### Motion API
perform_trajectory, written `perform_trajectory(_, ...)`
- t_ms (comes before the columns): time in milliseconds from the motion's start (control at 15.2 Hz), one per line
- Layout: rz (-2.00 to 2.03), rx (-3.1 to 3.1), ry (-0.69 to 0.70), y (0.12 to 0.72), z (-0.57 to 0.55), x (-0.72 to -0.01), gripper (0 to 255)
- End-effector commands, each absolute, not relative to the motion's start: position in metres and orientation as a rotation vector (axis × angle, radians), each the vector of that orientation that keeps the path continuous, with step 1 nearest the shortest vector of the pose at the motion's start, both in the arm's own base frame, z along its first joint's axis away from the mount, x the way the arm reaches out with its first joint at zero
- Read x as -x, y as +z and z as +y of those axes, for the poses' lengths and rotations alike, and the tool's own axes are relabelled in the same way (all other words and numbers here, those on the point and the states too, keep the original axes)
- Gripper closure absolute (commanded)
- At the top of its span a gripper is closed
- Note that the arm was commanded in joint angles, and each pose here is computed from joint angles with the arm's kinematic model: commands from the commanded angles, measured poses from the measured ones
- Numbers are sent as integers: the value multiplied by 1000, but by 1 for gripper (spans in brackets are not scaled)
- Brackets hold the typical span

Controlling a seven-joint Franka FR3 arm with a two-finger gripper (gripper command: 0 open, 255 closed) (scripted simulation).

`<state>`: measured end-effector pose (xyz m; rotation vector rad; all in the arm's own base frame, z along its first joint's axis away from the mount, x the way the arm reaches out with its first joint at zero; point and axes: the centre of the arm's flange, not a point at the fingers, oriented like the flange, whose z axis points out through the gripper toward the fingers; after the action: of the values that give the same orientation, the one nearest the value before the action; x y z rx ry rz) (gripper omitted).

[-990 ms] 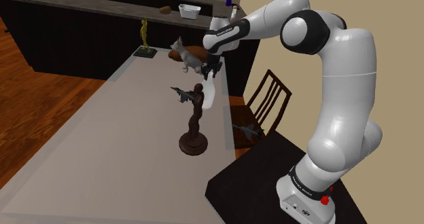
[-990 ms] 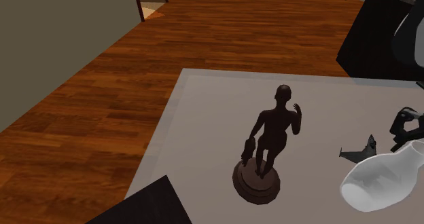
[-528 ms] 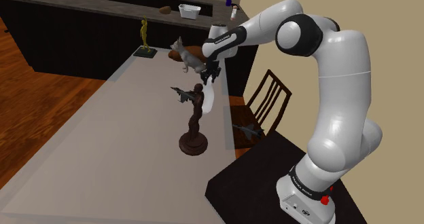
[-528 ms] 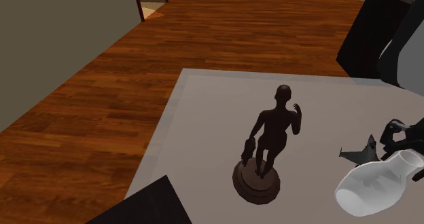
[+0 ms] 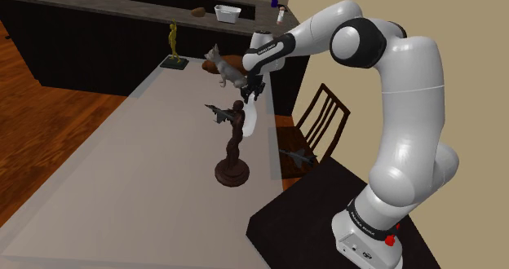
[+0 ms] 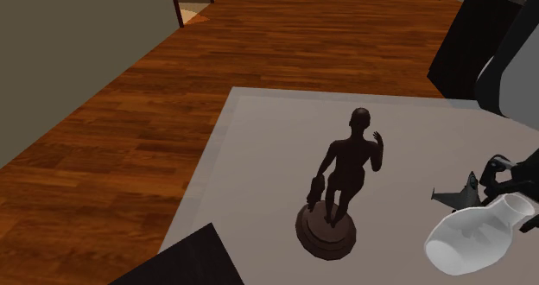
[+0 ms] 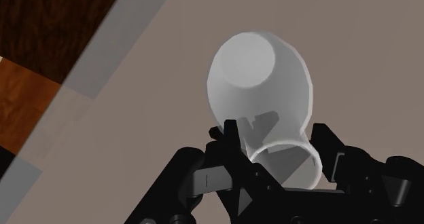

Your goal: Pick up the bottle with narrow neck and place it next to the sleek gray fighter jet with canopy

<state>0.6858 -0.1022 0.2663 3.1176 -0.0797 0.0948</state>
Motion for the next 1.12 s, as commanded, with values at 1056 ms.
perform_trajectory(1056,-80,-3117,96,317,-101,-683,0)
